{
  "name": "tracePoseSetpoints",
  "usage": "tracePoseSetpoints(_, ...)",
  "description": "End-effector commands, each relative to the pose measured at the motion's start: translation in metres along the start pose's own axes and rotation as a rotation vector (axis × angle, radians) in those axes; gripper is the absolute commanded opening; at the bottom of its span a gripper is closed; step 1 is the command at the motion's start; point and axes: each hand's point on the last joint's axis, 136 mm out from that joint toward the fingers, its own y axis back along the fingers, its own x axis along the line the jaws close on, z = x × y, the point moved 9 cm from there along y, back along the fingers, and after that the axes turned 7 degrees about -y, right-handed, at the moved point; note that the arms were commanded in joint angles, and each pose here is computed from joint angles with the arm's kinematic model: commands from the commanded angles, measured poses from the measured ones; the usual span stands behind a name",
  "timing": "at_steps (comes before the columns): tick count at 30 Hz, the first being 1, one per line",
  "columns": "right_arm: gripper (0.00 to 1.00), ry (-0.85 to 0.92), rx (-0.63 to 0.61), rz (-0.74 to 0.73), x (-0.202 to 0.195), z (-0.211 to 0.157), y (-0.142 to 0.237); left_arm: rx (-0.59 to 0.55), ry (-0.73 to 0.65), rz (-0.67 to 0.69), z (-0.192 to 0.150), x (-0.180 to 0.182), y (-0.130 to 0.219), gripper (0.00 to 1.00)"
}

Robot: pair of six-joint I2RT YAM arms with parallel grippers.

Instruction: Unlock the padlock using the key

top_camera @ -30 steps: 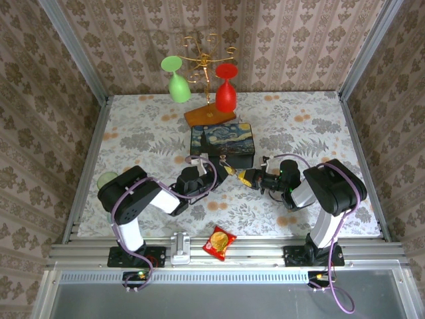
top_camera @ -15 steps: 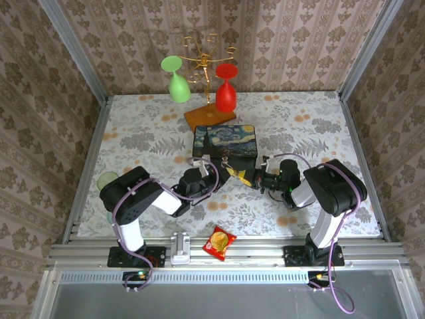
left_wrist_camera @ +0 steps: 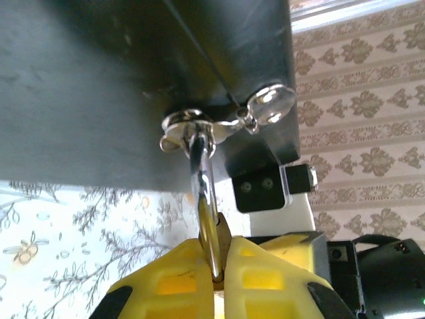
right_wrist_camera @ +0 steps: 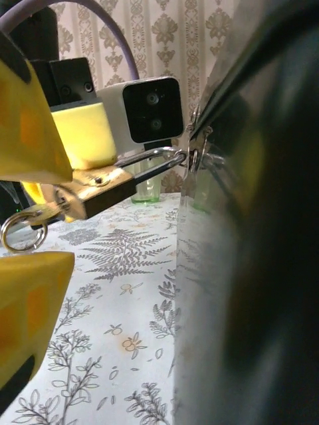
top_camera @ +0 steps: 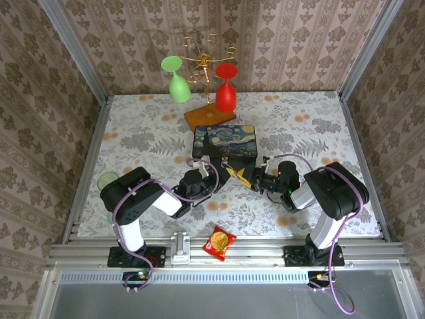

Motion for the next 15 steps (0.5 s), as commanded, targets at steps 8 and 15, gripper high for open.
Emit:
tracePoseSetpoints(8,0.43,0.071,-0.052,0.064,0.022,-0.004,0.009,0.071,-0.072,-0.006,-0.014,0.006,-0.002,0.0)
tracePoseSetpoints(15,0.46,0.04,-0.074,0.012,0.016,-0.01,0.003,0.093,-0.087,-0.003,-0.025,0.005,-0.008,0.0)
